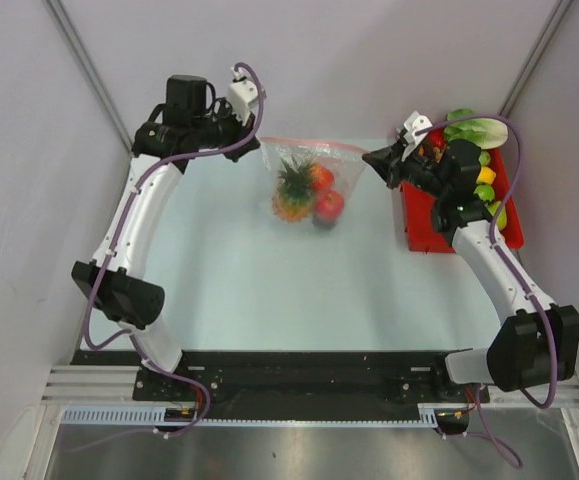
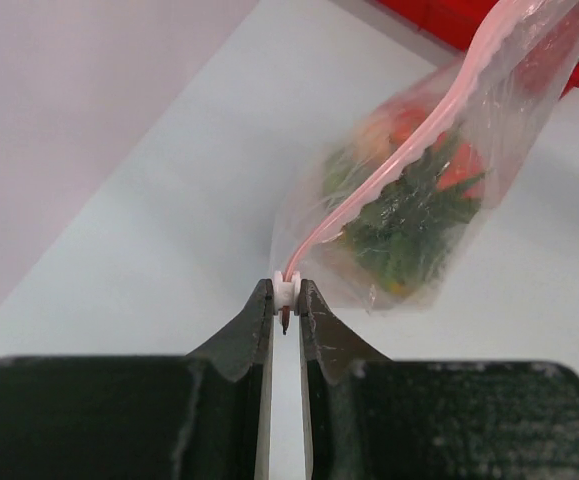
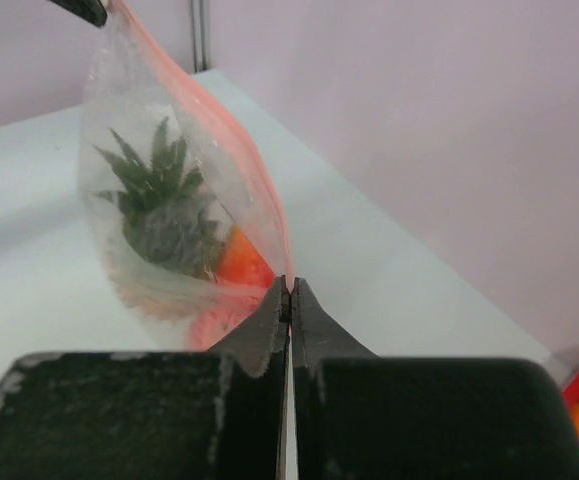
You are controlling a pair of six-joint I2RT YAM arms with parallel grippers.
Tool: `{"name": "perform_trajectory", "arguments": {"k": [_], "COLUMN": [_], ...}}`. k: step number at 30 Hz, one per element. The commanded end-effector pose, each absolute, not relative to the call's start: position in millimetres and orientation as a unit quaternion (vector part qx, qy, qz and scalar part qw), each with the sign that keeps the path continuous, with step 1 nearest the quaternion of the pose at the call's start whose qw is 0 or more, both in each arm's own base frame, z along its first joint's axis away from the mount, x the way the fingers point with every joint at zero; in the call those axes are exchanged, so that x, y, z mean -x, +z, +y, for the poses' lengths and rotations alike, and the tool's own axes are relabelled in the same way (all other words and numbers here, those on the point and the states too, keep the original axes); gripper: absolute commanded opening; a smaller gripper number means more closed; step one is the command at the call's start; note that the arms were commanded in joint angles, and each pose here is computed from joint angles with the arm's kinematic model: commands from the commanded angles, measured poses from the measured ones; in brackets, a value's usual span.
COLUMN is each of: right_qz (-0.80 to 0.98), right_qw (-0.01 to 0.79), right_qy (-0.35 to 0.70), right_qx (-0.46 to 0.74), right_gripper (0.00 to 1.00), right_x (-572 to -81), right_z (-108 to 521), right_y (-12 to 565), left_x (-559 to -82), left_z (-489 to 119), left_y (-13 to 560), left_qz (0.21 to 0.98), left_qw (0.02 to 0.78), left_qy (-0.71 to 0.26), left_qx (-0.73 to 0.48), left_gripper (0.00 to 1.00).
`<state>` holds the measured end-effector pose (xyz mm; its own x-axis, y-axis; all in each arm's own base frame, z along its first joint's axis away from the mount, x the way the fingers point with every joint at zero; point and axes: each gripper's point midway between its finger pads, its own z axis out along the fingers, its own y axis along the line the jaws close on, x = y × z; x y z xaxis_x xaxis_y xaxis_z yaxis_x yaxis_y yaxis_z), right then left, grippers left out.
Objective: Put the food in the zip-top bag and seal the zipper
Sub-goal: Place the zipper food storage bag at the center of the board.
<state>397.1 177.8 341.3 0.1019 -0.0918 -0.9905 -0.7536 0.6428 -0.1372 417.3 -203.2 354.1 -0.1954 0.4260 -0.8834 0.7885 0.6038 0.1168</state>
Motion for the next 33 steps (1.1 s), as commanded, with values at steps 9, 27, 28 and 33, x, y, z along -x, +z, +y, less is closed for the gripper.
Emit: {"name": "perform_trajectory", "arguments": {"k": [9, 27, 28, 33], "right_qz": [0.646, 0.667, 0.667, 0.660], "right_qw": [0.449, 0.308, 0.308, 0.374], "right_qy": [0.349, 0.344, 0.343, 0.312], "right_qx": [0.510, 0.586, 0.586, 0.572], "right_gripper": [0.00, 0.14, 0.24, 0.85], "right_x": [-318, -192, -190, -184], "right_z": [229, 185, 184, 178], "right_y": [215, 117, 119, 162], "left_x": [-345, -185, -179, -177], "left_z": [-201, -201, -201, -205], "left_y": [250, 136, 137, 167], "left_qz": [0.721, 0.719, 0.717, 0.714], "left_qw": [0.427, 0.282, 0.276, 0.291], "left_qy": [-0.191, -0.273, -0.276, -0.285], "left_qx": [-0.511, -0.573, -0.578, -0.569], "left_gripper": [0.00, 0.28, 0.35, 0.82]}}
